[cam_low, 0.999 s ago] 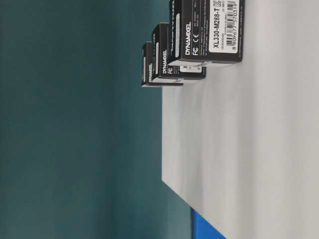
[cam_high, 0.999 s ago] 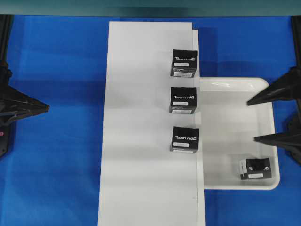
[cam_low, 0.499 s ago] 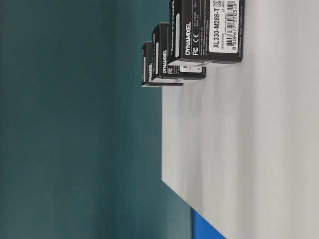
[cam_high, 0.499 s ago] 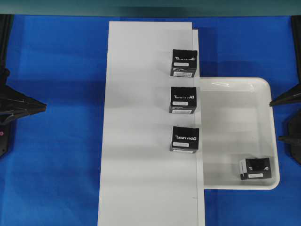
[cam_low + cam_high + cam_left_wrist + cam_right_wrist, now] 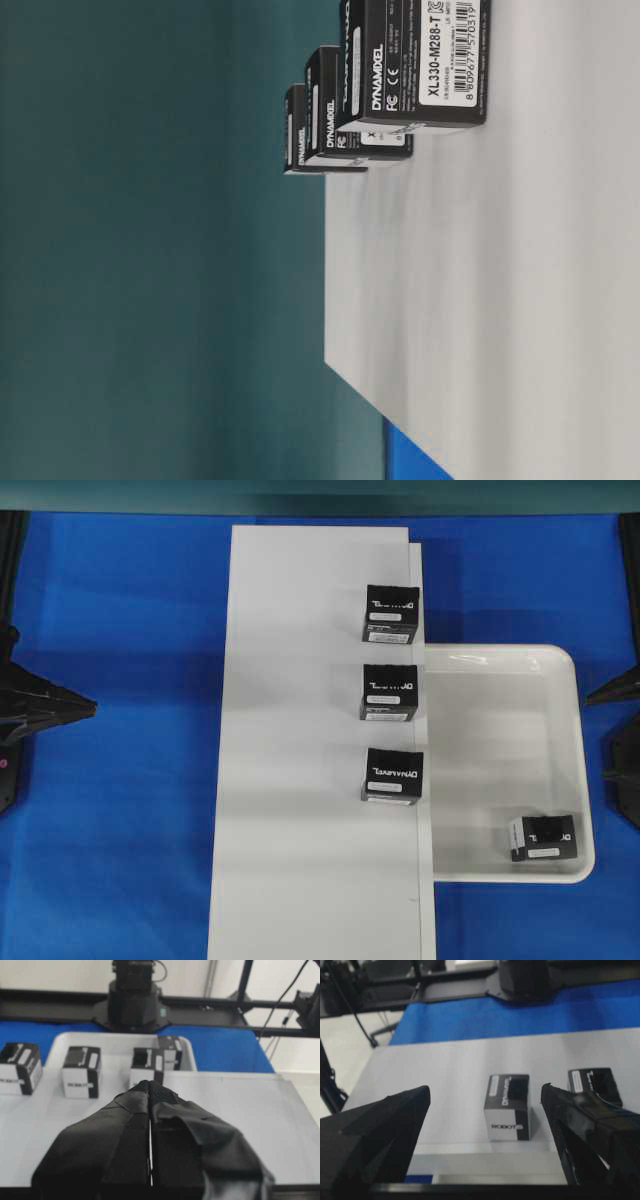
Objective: Place the box from the white plastic tray onto the white base.
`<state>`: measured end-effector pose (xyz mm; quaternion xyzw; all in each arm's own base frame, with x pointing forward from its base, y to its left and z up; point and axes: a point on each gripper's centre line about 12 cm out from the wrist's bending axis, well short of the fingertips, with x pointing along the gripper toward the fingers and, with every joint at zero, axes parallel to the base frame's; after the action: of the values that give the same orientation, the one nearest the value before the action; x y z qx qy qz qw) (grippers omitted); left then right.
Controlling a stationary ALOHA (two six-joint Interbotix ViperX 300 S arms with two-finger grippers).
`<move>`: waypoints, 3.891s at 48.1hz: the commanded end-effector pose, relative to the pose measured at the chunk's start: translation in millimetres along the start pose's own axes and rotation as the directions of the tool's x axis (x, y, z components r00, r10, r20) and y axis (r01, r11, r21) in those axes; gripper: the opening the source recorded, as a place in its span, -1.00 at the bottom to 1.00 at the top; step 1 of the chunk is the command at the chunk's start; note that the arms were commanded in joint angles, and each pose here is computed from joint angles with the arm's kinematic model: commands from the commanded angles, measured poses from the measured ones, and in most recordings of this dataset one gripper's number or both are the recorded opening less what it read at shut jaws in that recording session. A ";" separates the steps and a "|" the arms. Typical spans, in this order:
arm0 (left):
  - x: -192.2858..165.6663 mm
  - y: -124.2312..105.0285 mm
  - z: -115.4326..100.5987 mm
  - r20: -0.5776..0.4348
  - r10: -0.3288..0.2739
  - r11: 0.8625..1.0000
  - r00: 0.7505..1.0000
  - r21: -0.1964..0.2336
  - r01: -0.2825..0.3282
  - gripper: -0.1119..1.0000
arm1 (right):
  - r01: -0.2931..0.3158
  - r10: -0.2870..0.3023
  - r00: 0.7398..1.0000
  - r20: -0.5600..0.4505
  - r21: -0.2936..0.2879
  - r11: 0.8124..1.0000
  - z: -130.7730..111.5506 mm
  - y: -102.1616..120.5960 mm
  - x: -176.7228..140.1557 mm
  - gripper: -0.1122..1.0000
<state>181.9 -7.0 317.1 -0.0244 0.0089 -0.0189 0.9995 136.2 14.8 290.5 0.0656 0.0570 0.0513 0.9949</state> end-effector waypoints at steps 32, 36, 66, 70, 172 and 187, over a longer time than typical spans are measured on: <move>2.6 -2.8 4.4 0.033 -0.016 1.000 0.999 0.000 0.016 -0.88 | -0.002 0.002 1.000 0.009 0.015 1.000 -4.7 -0.5 -3.0 0.94; 2.9 -2.8 4.1 0.031 -0.016 1.000 0.999 0.002 0.016 -0.88 | -0.004 0.004 1.000 0.010 0.016 1.000 -4.5 -0.2 -3.2 0.94; 2.9 -2.7 2.5 0.025 -0.016 1.000 1.000 0.014 0.015 -0.88 | -0.004 0.004 1.000 0.006 0.020 1.000 -6.0 -0.4 -2.7 0.94; 2.9 -2.8 2.6 0.027 -0.016 1.000 1.000 0.014 0.015 -0.88 | -0.004 0.004 1.000 0.006 0.020 1.000 -6.4 -0.5 -2.9 0.94; -0.6 -3.4 13.6 0.096 -0.020 1.000 0.995 0.002 0.020 -0.88 | 0.011 -0.004 0.992 -0.125 0.055 0.998 -20.5 -1.1 -11.9 0.94; -5.4 -3.5 19.1 0.115 -0.021 1.000 0.993 0.001 0.021 -0.88 | 0.015 -0.012 0.998 -0.055 0.043 0.999 -15.6 -2.6 -9.6 0.94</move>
<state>176.2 -9.1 326.3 -0.0247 -0.0385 -0.0268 0.9986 124.1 13.7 272.5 0.0884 0.0969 0.0468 0.9902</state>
